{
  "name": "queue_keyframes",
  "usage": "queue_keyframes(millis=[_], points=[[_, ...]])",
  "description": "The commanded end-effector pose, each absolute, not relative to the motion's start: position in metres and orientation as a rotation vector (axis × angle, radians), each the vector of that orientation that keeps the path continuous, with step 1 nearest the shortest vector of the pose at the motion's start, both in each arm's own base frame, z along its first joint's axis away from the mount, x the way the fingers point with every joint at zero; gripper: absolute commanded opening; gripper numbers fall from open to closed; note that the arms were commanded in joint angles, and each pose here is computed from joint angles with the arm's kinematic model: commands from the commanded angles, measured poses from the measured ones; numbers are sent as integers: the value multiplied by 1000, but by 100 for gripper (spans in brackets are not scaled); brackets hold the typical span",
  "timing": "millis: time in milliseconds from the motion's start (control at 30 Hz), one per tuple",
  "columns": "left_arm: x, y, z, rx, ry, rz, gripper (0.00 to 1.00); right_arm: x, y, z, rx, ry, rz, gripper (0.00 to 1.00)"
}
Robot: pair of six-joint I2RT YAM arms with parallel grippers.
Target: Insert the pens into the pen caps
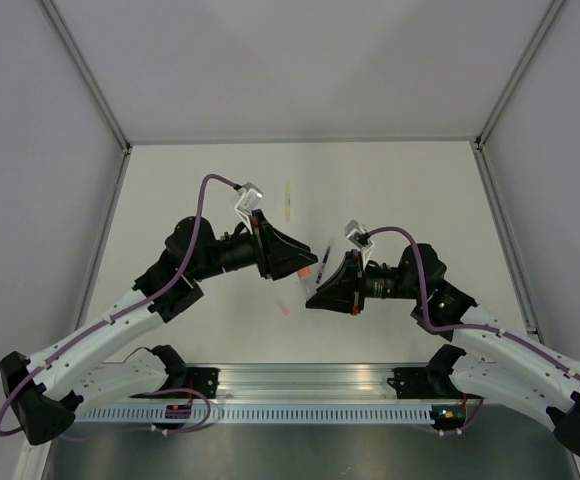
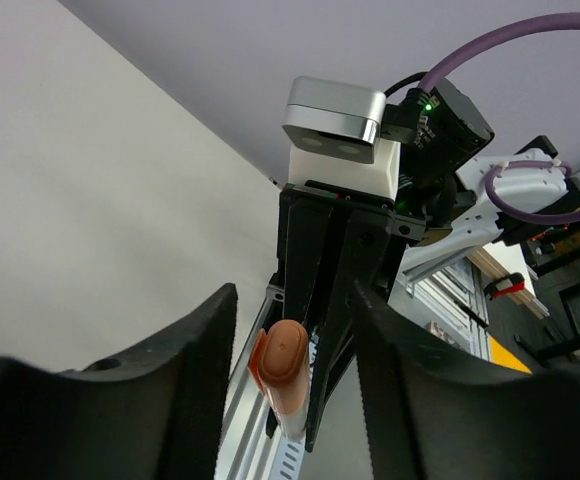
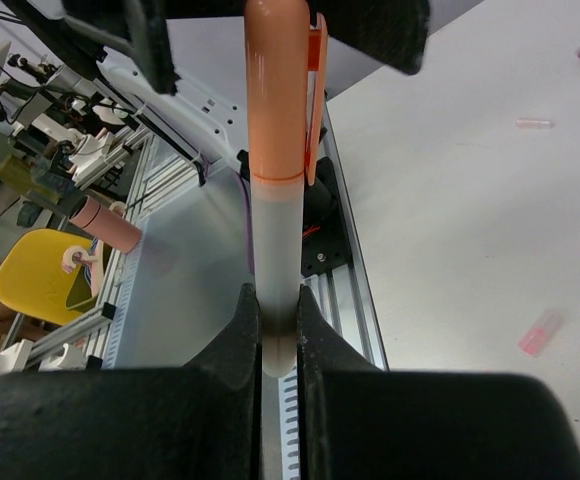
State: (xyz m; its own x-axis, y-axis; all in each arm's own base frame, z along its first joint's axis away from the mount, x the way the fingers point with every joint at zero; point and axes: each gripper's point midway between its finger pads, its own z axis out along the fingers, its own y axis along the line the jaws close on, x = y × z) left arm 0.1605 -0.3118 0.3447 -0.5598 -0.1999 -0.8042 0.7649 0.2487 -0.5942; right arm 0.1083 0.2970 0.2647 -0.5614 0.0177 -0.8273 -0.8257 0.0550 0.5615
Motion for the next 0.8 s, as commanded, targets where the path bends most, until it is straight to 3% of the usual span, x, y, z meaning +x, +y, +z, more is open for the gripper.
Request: queue_keyframes(millis=[0, 33, 267, 533, 767], points=[[154, -313, 358, 588, 1571, -1474, 50, 103, 298, 283, -839, 1562, 1627, 0], [153, -314, 358, 591, 1565, -1485, 41, 103, 298, 282, -836, 1563, 1630, 0], [135, -322, 332, 662, 1568, -1607, 3, 112, 302, 294, -796, 1539, 1625, 0], [124, -315, 309, 682, 1594, -1630, 2, 144, 303, 319, -673, 1484, 1489, 0], [119, -310, 277, 685, 1657, -1619, 2, 164, 307, 376, -623, 1375, 1442, 0]])
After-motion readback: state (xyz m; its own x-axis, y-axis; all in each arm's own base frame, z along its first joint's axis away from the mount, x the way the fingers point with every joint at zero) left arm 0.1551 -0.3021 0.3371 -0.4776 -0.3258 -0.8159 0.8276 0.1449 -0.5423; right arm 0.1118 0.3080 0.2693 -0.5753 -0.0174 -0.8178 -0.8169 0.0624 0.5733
